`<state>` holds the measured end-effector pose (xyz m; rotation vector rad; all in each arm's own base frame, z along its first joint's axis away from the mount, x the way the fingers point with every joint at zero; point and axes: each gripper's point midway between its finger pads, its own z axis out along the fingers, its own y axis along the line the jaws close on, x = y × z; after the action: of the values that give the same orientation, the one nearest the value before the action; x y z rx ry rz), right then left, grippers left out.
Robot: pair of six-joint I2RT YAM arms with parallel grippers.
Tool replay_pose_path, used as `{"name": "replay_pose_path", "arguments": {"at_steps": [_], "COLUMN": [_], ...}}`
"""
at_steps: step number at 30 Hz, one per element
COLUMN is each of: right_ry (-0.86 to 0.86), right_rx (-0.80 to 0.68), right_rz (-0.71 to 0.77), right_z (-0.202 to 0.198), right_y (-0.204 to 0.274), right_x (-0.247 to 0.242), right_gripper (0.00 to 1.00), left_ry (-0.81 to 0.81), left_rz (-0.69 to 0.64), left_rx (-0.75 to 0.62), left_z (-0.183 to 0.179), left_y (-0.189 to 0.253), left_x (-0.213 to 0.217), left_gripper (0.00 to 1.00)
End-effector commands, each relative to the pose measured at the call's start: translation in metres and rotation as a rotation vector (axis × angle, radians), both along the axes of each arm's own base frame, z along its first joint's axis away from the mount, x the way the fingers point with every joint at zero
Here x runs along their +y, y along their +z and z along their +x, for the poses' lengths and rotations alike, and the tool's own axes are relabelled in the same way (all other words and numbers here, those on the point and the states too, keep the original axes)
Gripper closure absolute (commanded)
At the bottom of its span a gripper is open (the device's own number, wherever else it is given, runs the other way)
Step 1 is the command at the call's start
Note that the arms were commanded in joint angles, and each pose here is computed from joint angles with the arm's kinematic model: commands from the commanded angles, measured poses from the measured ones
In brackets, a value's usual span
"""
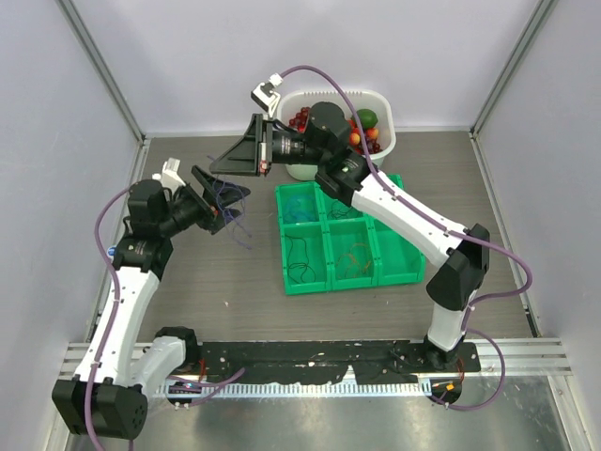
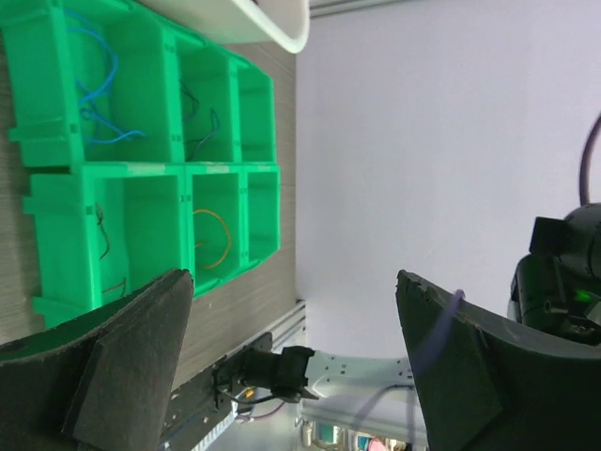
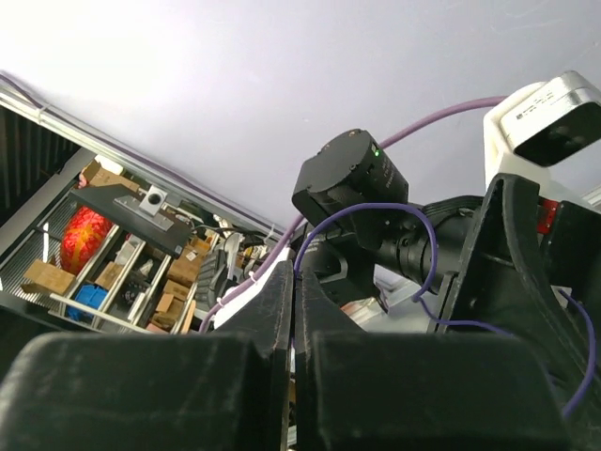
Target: Untangle the cables
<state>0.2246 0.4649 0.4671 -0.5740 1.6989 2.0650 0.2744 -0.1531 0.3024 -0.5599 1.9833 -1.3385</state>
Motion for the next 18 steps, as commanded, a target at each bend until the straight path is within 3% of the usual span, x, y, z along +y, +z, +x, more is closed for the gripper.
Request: {"name": "replay_pose_path", "arguments": {"at_steps": [1, 6, 18], "right_ry": [0.033, 0.035, 0.000], "right_rx": [-0.057, -0.052, -0.083], "right_rz": [0.085, 0.081, 0.059], "right_z": [-0.013, -0.011, -0.004], "right_y": [0.033, 0.030, 0.031], "right_x": [-0.003, -0.002, -0.005], "right_gripper": [0.99, 0.99, 0.99], "left_ry": [-0.091, -0.171, -0.044], "left_rz": [-0.091, -0.163, -0.054], "left_rx": [-0.184, -0.221, -0.115], "left_z": [-0.005, -0.013, -0.038], "left_y": [0.048, 0.057, 0.011], "left_x": [-0.014, -0.025, -0.003], "left_gripper": [0.07, 0.10, 0.13]}}
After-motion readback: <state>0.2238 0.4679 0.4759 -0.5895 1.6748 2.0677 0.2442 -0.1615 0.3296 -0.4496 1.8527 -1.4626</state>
